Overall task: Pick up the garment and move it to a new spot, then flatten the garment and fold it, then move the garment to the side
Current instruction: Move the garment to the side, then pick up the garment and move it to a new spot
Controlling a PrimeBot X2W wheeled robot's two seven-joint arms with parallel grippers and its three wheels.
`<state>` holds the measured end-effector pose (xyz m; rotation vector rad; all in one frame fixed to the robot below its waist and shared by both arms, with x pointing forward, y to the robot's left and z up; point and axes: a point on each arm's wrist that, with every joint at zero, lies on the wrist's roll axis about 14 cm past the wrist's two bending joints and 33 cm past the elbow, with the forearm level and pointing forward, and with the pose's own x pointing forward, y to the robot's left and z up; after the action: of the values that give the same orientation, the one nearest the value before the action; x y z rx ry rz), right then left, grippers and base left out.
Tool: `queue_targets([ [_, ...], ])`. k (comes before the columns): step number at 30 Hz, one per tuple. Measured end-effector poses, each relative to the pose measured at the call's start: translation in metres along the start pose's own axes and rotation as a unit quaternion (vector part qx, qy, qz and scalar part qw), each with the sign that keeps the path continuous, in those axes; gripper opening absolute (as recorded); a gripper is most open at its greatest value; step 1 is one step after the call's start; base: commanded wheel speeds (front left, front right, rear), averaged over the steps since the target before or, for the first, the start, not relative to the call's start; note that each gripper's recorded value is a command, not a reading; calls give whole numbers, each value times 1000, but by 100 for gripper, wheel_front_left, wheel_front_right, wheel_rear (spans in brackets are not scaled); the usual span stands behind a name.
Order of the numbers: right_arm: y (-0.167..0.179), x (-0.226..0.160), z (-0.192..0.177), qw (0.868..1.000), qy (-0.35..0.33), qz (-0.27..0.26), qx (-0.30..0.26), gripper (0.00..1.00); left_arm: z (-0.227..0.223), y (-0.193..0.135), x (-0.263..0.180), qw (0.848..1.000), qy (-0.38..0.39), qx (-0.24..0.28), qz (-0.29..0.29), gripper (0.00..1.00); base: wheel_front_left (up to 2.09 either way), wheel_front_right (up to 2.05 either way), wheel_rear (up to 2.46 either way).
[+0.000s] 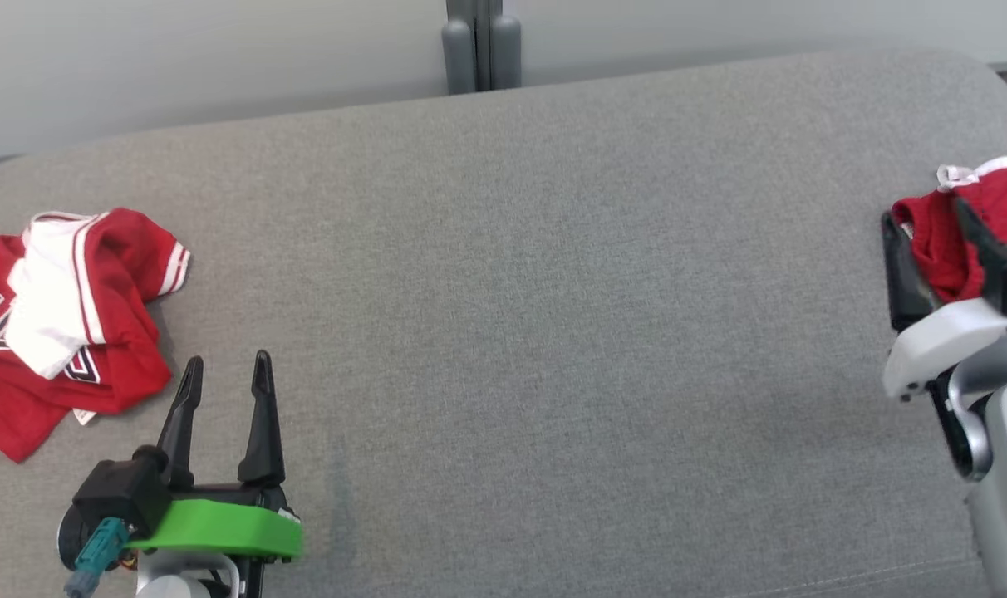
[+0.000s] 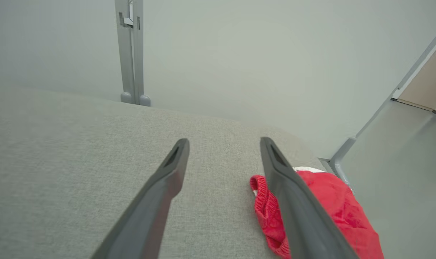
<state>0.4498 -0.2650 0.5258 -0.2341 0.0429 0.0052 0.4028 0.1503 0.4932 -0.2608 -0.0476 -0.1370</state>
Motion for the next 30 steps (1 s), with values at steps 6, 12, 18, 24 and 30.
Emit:
queue_targets([
  [6, 37, -42, 9, 996, -38, 13, 85, 100, 19, 5, -21, 1000, -24, 0, 17, 100, 0, 0, 0],
  [12, 77, -68, 12, 991, -50, 50, 109, 100, 27, 8, -38, 999, -35, 0, 27, 100, 0, 0, 0],
  [18, 91, -83, 17, 990, -59, 57, 115, 100, 29, 15, -50, 998, -39, 2, 40, 100, 0, 0, 0],
  [24, 89, -95, 15, 990, -58, 40, 122, 100, 29, 11, -55, 999, -40, 5, 34, 100, 0, 0, 0],
  [30, 86, -98, 12, 990, -54, 33, 127, 100, 29, 4, -55, 999, -40, 3, 24, 100, 0, 0, 0],
])
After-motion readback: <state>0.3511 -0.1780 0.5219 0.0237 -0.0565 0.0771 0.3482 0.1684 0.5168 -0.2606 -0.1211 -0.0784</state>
